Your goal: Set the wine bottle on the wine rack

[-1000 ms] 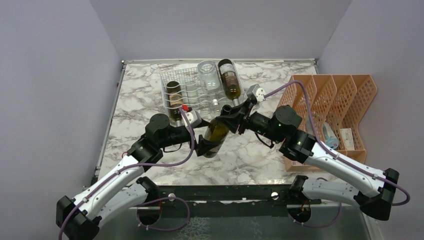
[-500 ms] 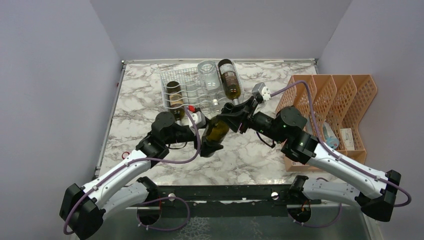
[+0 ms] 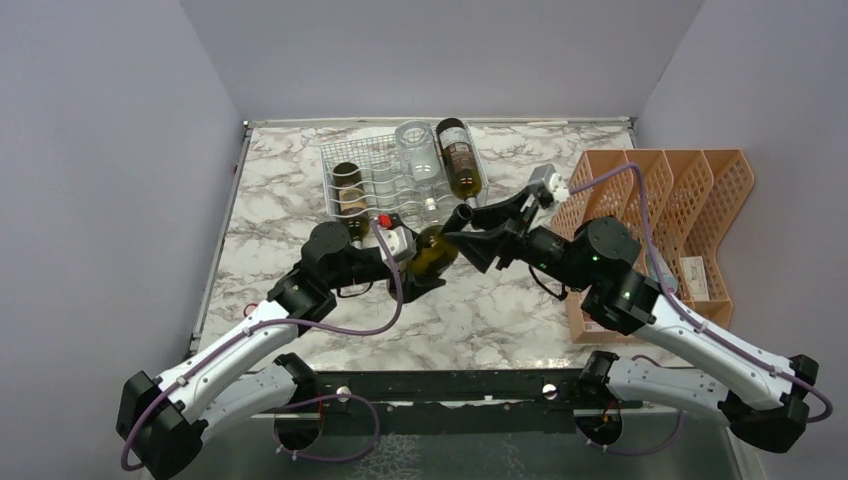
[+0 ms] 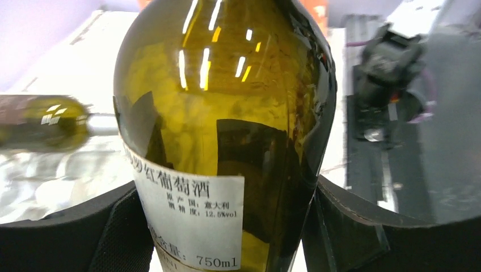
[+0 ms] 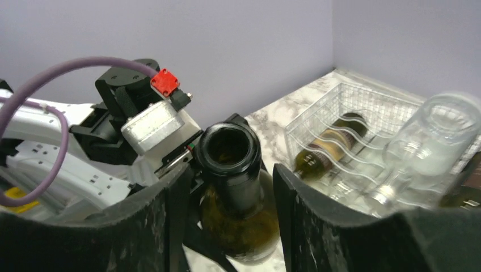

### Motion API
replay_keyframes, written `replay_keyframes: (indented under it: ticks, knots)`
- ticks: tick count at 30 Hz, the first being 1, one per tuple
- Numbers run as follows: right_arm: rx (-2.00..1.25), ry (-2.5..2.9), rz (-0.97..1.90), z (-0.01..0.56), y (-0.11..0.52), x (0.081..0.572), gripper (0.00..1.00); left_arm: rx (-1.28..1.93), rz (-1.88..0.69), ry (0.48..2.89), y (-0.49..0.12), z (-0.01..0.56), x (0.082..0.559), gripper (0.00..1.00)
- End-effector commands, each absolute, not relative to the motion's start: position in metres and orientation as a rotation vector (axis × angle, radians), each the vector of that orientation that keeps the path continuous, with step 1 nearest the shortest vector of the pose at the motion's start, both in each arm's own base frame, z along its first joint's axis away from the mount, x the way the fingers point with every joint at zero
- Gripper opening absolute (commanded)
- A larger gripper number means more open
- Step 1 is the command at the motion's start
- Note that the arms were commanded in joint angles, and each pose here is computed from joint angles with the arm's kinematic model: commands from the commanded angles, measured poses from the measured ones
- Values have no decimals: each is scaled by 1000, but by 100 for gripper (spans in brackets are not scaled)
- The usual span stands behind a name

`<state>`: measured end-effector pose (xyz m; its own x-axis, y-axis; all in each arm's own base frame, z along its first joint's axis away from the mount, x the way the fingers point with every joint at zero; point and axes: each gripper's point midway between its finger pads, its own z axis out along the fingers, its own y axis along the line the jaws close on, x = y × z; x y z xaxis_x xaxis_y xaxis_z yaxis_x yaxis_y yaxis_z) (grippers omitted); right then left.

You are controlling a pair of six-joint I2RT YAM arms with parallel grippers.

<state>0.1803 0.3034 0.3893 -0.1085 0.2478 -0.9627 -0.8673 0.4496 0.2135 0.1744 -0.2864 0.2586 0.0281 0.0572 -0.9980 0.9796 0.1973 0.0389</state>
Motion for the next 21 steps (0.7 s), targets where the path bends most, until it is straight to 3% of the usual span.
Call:
replay_keyframes:
  ticks: [1, 5, 12, 21]
  knots:
    - [-547, 1294, 1065, 435, 274, 164, 65, 1081, -583, 1223, -259, 300, 224, 0]
    - [-601, 1400, 1028, 419, 263, 155, 77, 1131, -314, 1193, -237, 307, 247, 0]
    - [-560, 1497, 928, 420, 234, 155, 77, 1248, 54, 1098, -203, 304, 262, 0]
    - [-769, 1807, 752, 368, 250, 166, 77, 1374, 466, 948, -165, 299, 270, 0]
